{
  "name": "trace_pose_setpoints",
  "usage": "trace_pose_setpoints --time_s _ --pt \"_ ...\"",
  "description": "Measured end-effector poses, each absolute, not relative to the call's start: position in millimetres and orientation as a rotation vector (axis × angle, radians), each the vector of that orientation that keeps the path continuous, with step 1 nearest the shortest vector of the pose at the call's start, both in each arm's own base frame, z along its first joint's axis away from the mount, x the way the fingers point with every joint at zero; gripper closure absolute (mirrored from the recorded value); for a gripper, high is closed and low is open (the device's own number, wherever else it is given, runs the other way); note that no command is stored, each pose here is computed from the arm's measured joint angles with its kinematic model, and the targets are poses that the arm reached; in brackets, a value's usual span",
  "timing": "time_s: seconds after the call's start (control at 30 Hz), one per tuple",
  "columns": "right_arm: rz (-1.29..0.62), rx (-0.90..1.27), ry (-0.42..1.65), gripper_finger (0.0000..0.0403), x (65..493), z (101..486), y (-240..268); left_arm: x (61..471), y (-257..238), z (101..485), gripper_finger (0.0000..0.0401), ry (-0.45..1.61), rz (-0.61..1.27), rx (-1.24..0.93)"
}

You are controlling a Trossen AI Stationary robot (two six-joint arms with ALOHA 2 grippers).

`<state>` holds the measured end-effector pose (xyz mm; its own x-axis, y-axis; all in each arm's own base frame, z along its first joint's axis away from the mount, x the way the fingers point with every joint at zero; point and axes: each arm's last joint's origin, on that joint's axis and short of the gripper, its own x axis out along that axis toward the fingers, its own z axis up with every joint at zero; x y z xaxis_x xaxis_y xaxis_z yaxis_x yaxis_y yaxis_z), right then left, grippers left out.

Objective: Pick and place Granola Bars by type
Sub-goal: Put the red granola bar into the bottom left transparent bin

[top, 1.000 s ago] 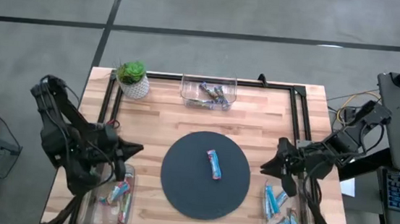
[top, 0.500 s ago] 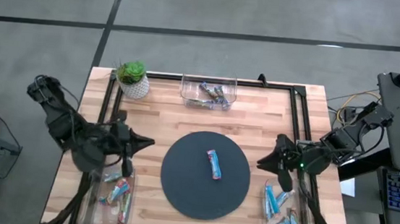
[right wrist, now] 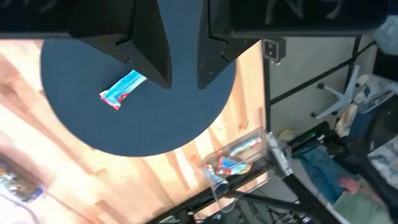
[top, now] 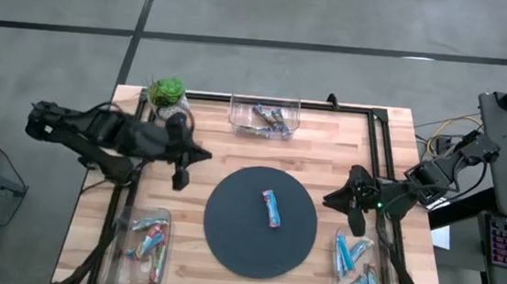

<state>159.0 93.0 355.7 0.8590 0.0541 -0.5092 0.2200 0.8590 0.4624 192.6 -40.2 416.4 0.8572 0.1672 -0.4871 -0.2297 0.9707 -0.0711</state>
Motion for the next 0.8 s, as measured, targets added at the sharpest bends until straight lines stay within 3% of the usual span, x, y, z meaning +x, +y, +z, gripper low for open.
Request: trace_pose_setpoints --time_s 0.4,0.8 --pt "-0.165 0.517 0.519 0.0330 168 356 76 201 -7 411 0.0401 0.540 0.223 -0.192" --pt "-0.163 0.571 0.420 0.0291 198 356 81 196 -9 366 0.0401 0.668 0.185 -0.203"
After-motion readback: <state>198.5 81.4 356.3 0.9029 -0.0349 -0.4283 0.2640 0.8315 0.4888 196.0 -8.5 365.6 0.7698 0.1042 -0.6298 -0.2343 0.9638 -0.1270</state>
